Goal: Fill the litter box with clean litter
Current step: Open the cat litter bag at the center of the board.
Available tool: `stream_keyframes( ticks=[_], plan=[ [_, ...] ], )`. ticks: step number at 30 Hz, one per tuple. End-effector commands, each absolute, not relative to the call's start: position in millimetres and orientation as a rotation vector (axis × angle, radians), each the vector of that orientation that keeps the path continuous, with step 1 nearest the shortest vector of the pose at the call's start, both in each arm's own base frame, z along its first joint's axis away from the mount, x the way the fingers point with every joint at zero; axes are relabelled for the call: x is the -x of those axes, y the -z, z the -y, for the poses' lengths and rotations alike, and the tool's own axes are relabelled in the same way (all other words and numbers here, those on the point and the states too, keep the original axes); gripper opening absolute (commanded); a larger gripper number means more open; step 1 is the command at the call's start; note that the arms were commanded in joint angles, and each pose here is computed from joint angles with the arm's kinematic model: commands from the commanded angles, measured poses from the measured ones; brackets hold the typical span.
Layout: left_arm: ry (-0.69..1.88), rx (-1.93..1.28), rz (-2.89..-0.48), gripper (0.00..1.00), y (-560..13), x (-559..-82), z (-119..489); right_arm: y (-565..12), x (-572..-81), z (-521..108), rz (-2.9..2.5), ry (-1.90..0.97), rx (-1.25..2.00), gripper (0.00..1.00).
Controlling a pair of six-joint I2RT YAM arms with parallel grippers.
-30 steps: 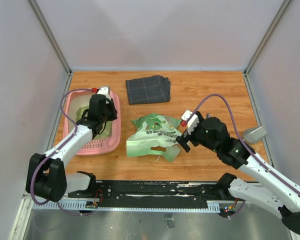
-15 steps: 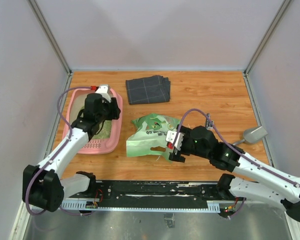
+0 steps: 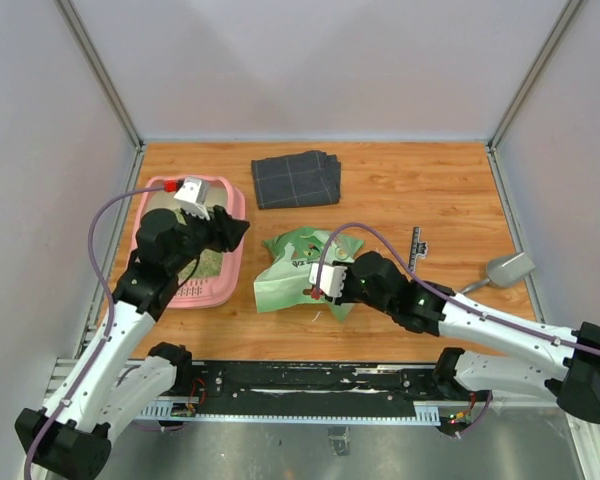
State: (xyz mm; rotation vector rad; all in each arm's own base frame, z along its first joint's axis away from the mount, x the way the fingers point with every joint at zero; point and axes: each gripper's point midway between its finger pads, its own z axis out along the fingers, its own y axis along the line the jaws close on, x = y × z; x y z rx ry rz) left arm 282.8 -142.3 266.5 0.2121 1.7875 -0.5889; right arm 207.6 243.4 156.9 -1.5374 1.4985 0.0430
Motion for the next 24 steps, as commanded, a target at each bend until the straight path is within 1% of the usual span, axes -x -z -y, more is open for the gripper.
stream_keyframes(
  ticks=[1,4,6,8,9,11,12,13,15,18,22,24],
  plan=[
    [0.539,-0.156,-1.852,0.56,-244,-278,132,-180,-224,-257,-1.44,0.015,1.461,0.37],
    [0.352,-0.045,-1.861,0.61,-232,-294,102,-177,-220,-265,-1.428,-0.038,1.473,0.37],
    [0.257,0.015,-1.856,0.63,-228,-308,89,-171,-221,-266,-1.437,-0.046,1.466,0.43],
    [0.167,0.078,-1.879,0.64,-220,-328,79,-165,-224,-264,-1.457,-0.023,1.465,0.44],
    [0.135,0.093,-1.894,0.65,-215,-338,76,-162,-226,-262,-1.47,-0.004,1.466,0.4],
    [0.142,0.072,-1.957,0.65,-200,-355,82,-161,-228,-259,-1.49,0.011,1.456,0.17],
    [0.154,0.05,-1.997,0.66,-190,-361,87,-162,-227,-258,-1.5,0.008,1.45,0.07],
    [0.151,0.031,-2.031,0.66,-181,-367,90,-165,-226,-258,-1.505,-0.004,1.44,0.02],
    [0.132,0.022,-2.103,0.65,-161,-374,91,-172,-221,-256,-1.526,-0.041,1.41,0.01],
    [0.13,-0.019,-2.128,0.58,-154,-373,92,-183,-211,-253,-1.556,-0.113,1.379,0.01],
    [0.259,-0.216,-1.982,0.39,-171,-362,115,-190,-190,-259,-1.582,-0.278,1.351,0.01],
    [0.29,-0.296,-1.939,0.33,-176,-358,122,-195,-184,-264,-1.622,-0.359,1.3,0.01]
  ],
)
